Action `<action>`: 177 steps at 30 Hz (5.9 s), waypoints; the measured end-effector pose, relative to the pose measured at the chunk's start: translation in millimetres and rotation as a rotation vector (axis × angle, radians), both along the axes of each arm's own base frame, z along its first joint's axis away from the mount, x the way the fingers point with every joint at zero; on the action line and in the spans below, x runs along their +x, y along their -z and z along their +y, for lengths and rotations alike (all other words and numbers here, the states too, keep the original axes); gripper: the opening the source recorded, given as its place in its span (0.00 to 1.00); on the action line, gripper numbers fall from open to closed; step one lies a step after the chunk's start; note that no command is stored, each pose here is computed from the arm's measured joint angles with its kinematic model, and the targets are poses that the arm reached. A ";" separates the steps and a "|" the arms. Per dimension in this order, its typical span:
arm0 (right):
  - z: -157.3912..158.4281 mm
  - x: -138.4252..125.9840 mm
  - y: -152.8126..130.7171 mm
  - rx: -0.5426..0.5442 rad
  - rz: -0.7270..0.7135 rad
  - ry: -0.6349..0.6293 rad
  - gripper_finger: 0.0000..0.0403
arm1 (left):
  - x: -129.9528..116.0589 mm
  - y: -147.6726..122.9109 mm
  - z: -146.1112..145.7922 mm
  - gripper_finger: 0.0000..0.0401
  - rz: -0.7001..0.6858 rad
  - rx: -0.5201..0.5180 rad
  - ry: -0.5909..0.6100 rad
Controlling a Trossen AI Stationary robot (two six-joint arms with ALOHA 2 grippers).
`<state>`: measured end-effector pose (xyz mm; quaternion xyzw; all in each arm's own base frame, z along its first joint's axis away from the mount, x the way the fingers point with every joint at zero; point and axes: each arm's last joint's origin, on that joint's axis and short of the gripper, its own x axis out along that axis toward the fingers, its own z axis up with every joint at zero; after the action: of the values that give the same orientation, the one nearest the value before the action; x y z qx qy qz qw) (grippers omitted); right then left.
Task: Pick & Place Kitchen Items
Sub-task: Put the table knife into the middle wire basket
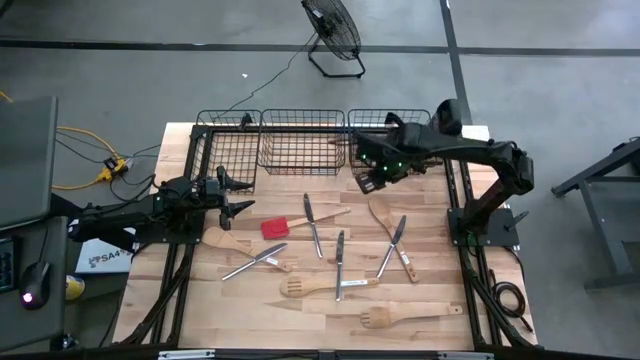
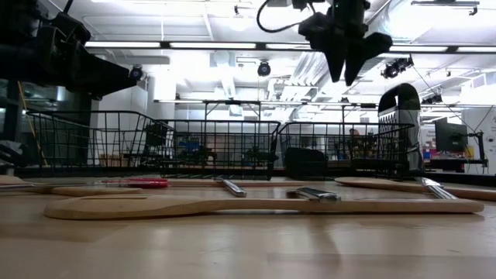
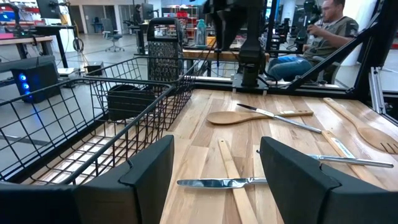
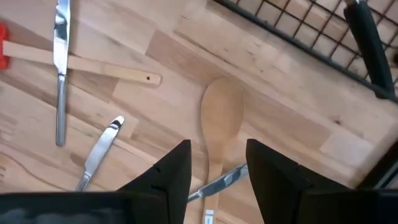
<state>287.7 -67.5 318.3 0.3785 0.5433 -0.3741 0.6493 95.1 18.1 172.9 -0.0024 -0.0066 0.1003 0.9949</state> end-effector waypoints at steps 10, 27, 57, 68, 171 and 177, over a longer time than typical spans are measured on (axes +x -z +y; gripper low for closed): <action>58.0 9.4 1.7 -0.128 -0.020 0.143 0.36 | 0.0 0.0 0.0 0.58 0.000 0.000 0.000; 136.1 34.5 56.2 -0.168 0.054 0.498 0.36 | 0.0 0.0 0.0 0.58 0.000 0.000 0.000; 190.3 16.5 131.0 -0.134 0.148 0.860 0.51 | 0.0 0.0 0.0 0.58 0.000 0.000 -0.001; 174.7 3.2 166.1 -0.057 0.094 0.888 0.56 | 0.0 0.0 0.0 0.58 0.000 0.000 0.000; 72.9 52.7 81.2 -0.242 -0.238 0.092 0.07 | 0.0 0.0 0.0 0.58 0.000 0.000 0.000; 40.4 60.1 61.5 -0.274 -0.248 -0.044 0.07 | 0.0 0.0 0.0 0.58 0.000 0.000 0.000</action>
<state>347.7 -27.1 256.8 0.3178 0.4108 -0.3809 0.7649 95.1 18.1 172.9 -0.0023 -0.0067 0.1002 0.9949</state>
